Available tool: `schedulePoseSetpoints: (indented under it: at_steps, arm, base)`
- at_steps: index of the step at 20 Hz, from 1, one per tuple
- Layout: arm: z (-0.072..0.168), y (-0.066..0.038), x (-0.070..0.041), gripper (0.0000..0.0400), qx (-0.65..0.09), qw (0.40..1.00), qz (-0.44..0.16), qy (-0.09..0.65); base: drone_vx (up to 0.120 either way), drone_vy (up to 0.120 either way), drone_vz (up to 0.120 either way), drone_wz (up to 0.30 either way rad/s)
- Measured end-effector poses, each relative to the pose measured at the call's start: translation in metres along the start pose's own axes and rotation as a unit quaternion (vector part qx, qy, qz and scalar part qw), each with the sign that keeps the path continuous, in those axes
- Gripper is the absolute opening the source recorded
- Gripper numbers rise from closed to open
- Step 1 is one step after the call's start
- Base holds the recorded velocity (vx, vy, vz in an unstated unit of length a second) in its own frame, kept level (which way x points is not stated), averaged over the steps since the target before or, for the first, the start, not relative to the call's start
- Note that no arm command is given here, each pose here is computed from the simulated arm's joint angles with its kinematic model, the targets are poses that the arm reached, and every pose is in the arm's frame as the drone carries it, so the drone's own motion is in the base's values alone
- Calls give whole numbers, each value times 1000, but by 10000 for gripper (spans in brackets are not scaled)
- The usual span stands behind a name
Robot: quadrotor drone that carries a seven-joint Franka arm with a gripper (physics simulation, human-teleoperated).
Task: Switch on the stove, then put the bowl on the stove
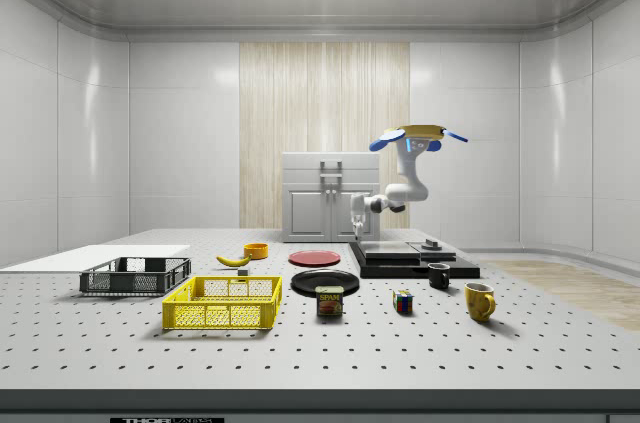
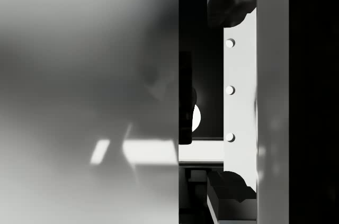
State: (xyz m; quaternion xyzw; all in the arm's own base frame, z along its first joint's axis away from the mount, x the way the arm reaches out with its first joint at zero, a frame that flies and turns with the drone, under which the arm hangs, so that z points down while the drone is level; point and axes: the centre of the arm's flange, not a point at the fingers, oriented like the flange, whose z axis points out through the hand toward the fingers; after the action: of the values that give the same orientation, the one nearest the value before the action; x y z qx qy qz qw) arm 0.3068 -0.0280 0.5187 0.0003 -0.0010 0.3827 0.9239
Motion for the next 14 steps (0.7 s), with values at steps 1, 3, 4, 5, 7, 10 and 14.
schedulePoseSetpoints:
  at_steps: [1,3,4,5,7,10,14]
  arm:
    - [0,0,0,400,0,1000,0,0]
    - [0,0,0,400,0,1000,0,0]
    - [0,0,0,400,0,1000,0,0]
    - [0,0,0,400,0,1000,0,0]
    - [0,0,0,400,0,1000,0,0]
    - [0,0,0,400,0,1000,0,0]
    - [0,0,0,400,0,1000,0,0]
  base:
    - [120,0,0,0]
    - [120,0,0,0]
    - [120,0,0,0]
    - [120,0,0,0]
    - [120,0,0,0]
    - [120,0,0,0]
    - [120,0,0,0]
